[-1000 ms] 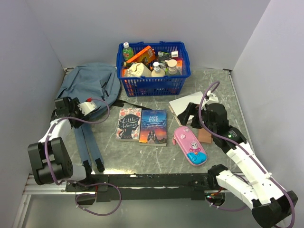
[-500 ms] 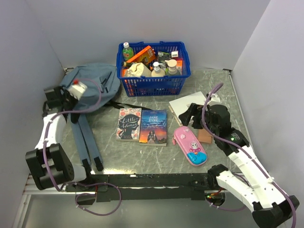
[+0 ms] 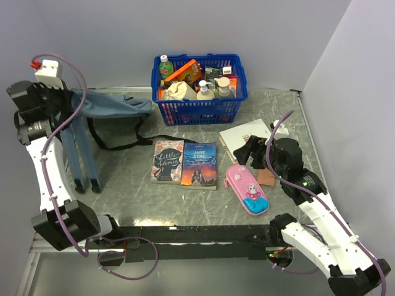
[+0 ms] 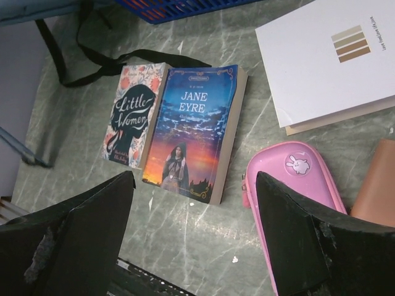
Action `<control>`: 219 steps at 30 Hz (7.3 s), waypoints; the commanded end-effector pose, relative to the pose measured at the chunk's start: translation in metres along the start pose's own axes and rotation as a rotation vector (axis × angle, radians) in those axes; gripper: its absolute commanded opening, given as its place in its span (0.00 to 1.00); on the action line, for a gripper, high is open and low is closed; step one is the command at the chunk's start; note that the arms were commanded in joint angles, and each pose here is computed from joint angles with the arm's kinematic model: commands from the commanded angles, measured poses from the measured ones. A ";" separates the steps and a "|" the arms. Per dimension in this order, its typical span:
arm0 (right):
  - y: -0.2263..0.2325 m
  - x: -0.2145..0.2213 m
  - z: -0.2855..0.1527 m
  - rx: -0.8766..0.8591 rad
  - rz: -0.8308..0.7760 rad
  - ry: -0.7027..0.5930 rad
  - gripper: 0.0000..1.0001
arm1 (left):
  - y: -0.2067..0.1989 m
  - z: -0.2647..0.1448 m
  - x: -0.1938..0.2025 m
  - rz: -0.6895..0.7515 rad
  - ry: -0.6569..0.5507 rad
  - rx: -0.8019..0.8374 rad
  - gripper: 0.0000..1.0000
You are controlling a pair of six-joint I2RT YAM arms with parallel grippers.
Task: Pack the student bag
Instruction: Pick up the student bag at the corner of the board, then place the student bag at the center of the board, then adjust the student bag at the center of the board, then unzip the student bag at the center of the board.
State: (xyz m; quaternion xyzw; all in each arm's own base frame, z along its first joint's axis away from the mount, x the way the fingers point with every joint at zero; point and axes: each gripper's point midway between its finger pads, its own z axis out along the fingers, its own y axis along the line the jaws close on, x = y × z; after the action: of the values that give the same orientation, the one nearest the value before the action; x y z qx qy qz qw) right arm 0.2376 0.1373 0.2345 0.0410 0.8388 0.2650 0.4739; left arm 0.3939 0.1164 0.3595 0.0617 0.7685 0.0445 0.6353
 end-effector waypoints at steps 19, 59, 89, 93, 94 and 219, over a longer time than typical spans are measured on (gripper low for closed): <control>0.007 0.002 0.005 -0.021 -0.011 0.028 0.86 | -0.160 -0.087 -0.115 -0.019 -0.301 0.414 0.01; 0.025 0.013 0.015 -0.036 0.014 0.095 0.85 | -0.331 -0.150 0.035 -0.048 0.081 0.875 0.05; 0.073 0.145 0.038 -0.019 -0.075 0.493 0.84 | -0.312 -0.053 0.140 0.292 0.344 0.859 0.96; 0.075 0.161 0.038 0.010 -0.093 0.534 0.82 | -0.321 -0.058 0.158 0.349 0.325 0.972 0.96; 0.074 0.163 0.038 0.020 -0.095 0.540 0.81 | -0.322 -0.056 0.158 0.364 0.308 0.978 0.96; 0.050 0.095 0.057 -0.061 -0.239 0.168 0.61 | -0.394 -0.032 0.167 0.580 0.250 1.511 0.74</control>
State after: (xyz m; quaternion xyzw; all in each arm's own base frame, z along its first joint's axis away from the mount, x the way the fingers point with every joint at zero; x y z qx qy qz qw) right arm 0.2204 0.2253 0.1542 -0.0908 0.8772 0.2151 0.4194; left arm 0.3108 -0.2340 0.1337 0.6501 0.6423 -0.2980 0.2758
